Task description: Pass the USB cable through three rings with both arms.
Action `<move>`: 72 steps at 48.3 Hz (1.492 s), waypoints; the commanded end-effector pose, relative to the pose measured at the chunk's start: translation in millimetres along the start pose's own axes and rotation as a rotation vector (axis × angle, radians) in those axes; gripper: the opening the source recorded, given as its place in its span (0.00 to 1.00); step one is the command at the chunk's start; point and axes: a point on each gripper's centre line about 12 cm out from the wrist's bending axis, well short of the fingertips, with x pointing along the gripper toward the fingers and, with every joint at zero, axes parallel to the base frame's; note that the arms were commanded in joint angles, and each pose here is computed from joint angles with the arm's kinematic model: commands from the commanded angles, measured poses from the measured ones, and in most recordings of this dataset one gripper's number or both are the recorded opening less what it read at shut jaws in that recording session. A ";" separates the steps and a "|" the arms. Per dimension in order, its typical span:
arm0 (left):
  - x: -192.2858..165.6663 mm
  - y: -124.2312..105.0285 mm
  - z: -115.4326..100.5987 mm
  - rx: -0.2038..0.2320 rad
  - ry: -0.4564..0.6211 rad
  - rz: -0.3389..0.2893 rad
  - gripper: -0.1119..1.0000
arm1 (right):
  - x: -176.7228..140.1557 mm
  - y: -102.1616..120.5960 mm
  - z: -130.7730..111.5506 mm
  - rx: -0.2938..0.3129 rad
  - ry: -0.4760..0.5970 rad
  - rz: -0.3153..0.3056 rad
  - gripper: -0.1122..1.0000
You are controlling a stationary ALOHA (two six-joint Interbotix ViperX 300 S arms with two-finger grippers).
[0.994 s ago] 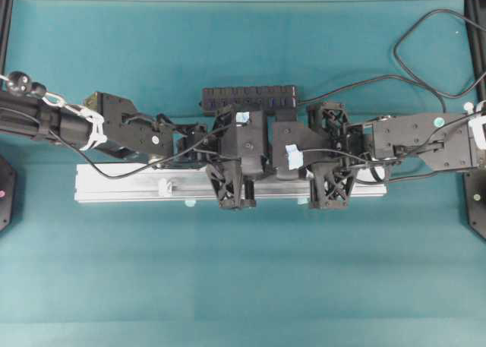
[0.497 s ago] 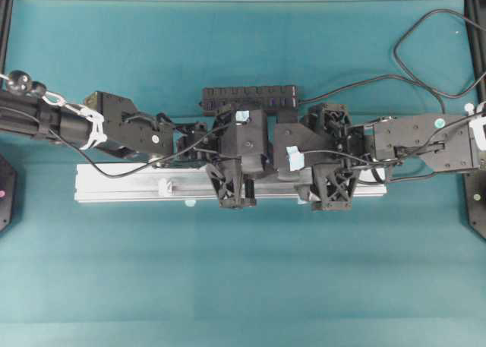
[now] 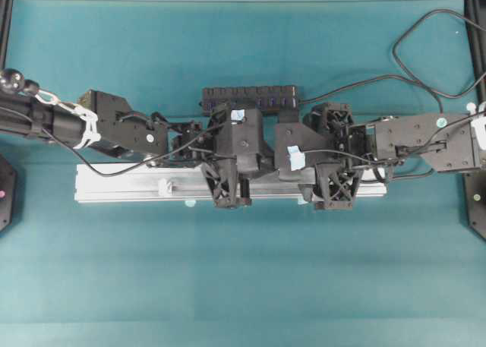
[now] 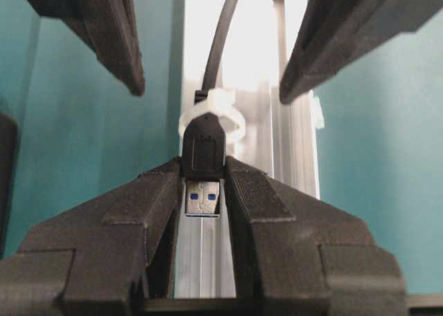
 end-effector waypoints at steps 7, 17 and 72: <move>-9.5 -8.5 5.4 0.010 -0.009 -0.016 0.32 | -7.8 -3.9 6.0 0.012 -0.036 -0.006 0.84; -16.3 -12.9 1.7 0.017 0.004 -0.024 0.32 | -9.2 -6.5 10.6 0.011 -0.062 -0.011 0.84; -62.1 -9.9 22.5 0.018 -0.045 -0.019 0.32 | -13.7 -9.6 49.5 0.009 -0.224 -0.014 0.80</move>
